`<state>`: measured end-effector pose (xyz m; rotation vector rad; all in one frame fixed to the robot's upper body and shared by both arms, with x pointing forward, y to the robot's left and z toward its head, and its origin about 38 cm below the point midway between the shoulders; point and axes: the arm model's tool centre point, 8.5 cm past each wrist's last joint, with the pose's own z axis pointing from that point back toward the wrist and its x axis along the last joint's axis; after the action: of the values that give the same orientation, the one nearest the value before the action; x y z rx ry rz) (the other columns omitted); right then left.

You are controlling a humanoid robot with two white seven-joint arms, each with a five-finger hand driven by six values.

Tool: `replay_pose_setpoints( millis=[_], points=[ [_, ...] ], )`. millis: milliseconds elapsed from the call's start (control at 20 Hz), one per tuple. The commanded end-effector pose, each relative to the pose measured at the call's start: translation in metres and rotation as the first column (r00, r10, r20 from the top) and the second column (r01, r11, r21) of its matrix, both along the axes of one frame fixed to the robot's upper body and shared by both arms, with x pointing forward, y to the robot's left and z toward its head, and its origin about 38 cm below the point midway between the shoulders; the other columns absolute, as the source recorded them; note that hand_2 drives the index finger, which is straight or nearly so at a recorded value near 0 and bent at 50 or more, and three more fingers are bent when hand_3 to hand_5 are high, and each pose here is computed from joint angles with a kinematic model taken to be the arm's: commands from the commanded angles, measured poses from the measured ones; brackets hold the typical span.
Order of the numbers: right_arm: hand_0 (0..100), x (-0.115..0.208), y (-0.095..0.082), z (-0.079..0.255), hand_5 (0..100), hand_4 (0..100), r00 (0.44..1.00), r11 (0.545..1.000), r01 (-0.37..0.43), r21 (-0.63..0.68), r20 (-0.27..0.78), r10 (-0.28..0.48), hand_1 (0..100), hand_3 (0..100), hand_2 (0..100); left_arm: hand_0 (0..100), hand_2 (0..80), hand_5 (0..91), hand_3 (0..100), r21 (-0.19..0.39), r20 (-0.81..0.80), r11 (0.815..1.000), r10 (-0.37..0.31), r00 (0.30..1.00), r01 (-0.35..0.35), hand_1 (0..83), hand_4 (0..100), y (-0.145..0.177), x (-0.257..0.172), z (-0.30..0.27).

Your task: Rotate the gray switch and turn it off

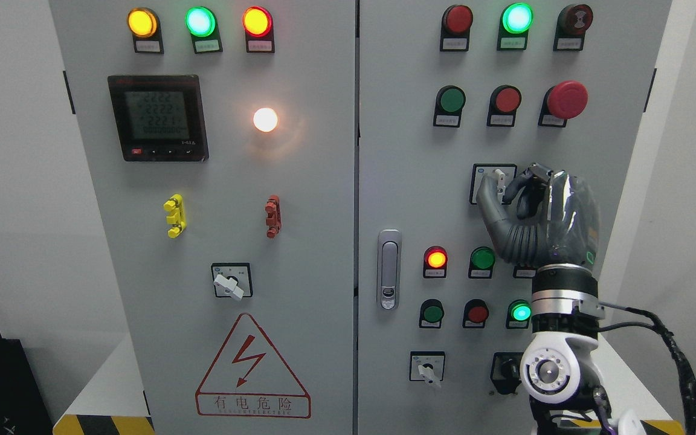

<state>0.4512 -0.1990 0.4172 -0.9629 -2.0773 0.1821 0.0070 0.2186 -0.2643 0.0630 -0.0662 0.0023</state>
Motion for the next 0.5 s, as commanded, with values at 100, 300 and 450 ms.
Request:
replay_pose_setpoints(
  millis=[100, 300, 450],
  points=[
    [42, -0.0015, -0.0045, 0.0015, 100, 97, 1.0, 1.0, 0.005, -0.013, 0.009, -0.005, 47, 100, 74, 12, 0.0, 0.0, 0, -0.001, 0.035, 1.0, 0.027, 0.999, -0.027, 38.9, 0, 0.0003, 0.0148, -0.0001],
    [36, -0.0026, -0.0042, 0.0013, 100, 97, 1.0, 1.0, 0.0, -0.012, 0.012, 0.0, 44, 100, 74, 12, 0.0, 0.0, 0, -0.001, 0.035, 1.0, 0.027, 0.999, -0.027, 38.9, 0, 0.0003, 0.0148, -0.0001],
    [34, -0.0065, -0.0046, 0.0035, 100, 97, 0.999, 1.0, -0.005, -0.018, 0.032, 0.005, 43, 100, 75, 12, 0.0, 0.0, 0, -0.001, 0.035, 1.0, 0.028, 0.999, -0.028, 38.9, 0, 0.0003, 0.0148, -0.0001]
  ],
)
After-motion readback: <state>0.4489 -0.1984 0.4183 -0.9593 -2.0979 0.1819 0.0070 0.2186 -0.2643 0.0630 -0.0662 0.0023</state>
